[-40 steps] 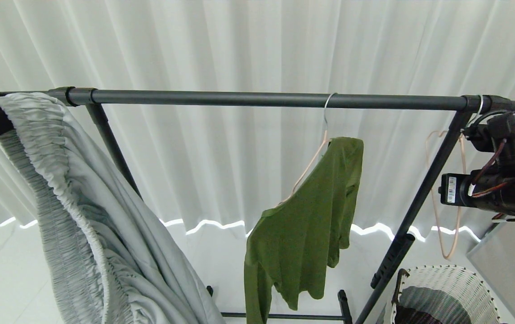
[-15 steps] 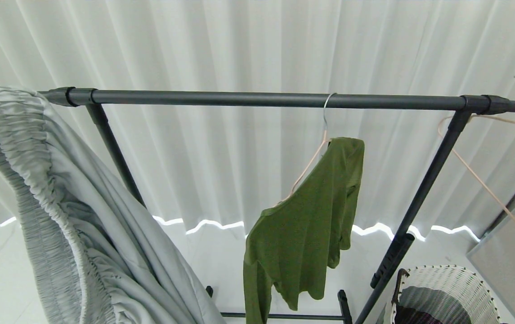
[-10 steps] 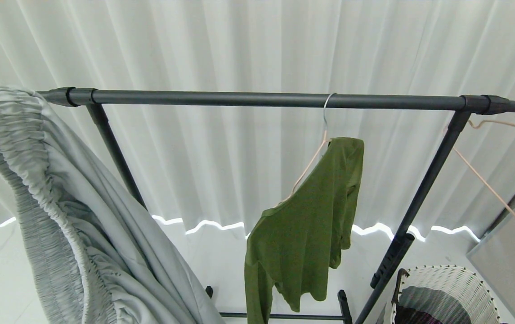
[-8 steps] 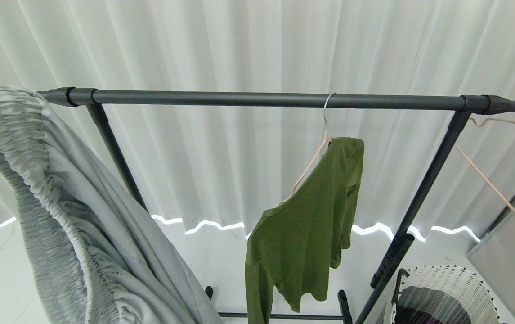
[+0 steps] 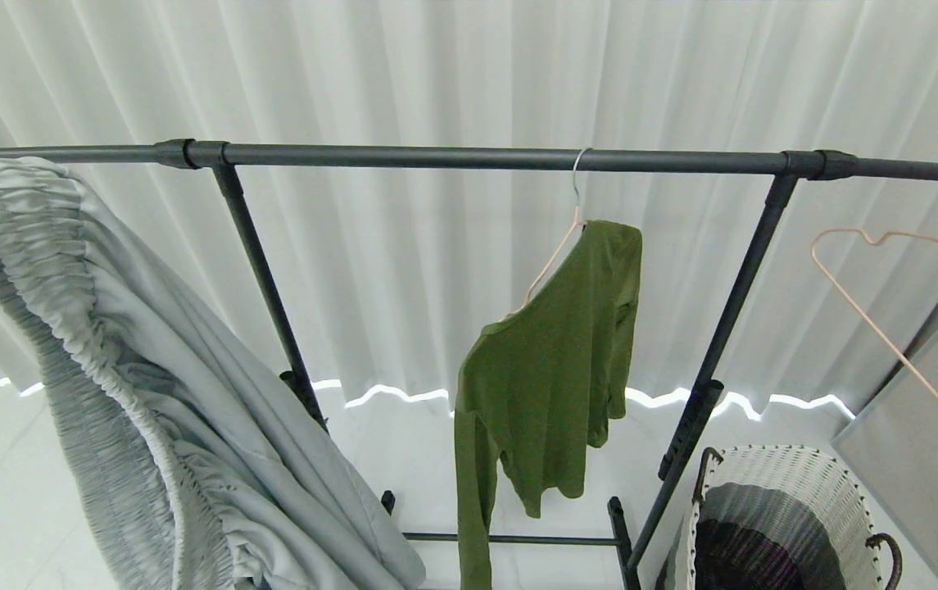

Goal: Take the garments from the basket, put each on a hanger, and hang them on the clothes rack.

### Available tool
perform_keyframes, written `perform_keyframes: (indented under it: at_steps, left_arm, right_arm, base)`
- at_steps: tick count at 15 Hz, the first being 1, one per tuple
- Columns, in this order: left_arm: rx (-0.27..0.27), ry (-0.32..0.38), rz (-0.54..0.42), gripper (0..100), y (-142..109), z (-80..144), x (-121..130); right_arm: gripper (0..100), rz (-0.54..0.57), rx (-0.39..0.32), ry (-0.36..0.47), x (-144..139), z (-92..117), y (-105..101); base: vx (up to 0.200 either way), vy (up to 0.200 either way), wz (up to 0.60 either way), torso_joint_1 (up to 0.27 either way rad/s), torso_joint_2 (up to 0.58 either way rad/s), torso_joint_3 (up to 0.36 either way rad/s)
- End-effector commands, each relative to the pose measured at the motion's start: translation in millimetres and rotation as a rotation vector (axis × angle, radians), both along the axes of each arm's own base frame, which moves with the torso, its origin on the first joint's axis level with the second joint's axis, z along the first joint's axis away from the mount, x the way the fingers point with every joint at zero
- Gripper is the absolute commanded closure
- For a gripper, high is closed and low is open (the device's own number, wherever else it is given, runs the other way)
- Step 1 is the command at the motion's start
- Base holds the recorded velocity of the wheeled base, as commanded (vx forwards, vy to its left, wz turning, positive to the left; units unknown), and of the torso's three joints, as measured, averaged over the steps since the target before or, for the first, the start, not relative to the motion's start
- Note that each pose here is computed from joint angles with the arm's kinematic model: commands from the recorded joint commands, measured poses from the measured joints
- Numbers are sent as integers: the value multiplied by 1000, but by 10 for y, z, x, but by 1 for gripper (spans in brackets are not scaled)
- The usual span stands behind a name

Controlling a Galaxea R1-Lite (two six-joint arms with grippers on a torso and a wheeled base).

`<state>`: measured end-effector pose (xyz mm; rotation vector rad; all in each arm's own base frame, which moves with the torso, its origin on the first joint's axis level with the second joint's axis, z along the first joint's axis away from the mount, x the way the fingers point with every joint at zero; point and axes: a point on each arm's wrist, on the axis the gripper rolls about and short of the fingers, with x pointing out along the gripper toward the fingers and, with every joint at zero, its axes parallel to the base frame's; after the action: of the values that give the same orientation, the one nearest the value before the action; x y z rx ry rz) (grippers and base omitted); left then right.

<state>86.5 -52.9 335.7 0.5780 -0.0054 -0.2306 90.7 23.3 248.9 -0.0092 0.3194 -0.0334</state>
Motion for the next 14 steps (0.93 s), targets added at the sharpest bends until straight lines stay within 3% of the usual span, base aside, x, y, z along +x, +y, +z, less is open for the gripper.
perform_keyframes:
  at_steps: [1,4,10,14]
  left_arm:
    - [6,10,-2,100,-4,-33,3]
    - [14,21,-2,100,0,-85,-2]
    - [26,51,0,100,-61,-130,80]
    - [-50,148,19,100,-152,-304,202]
  right_arm:
    - [100,27,3,-3,-18,-3,2]
    - [100,189,15,-25,-84,31,44]
    - [100,692,38,9,-242,15,324]
    - [100,961,38,45,-324,-7,623]
  base:
    - [-200,0,0,2,2,-2]
    - [0,0,0,0,0,0]
    - [0,0,0,0,0,0]
    - [0,0,0,0,0,0]
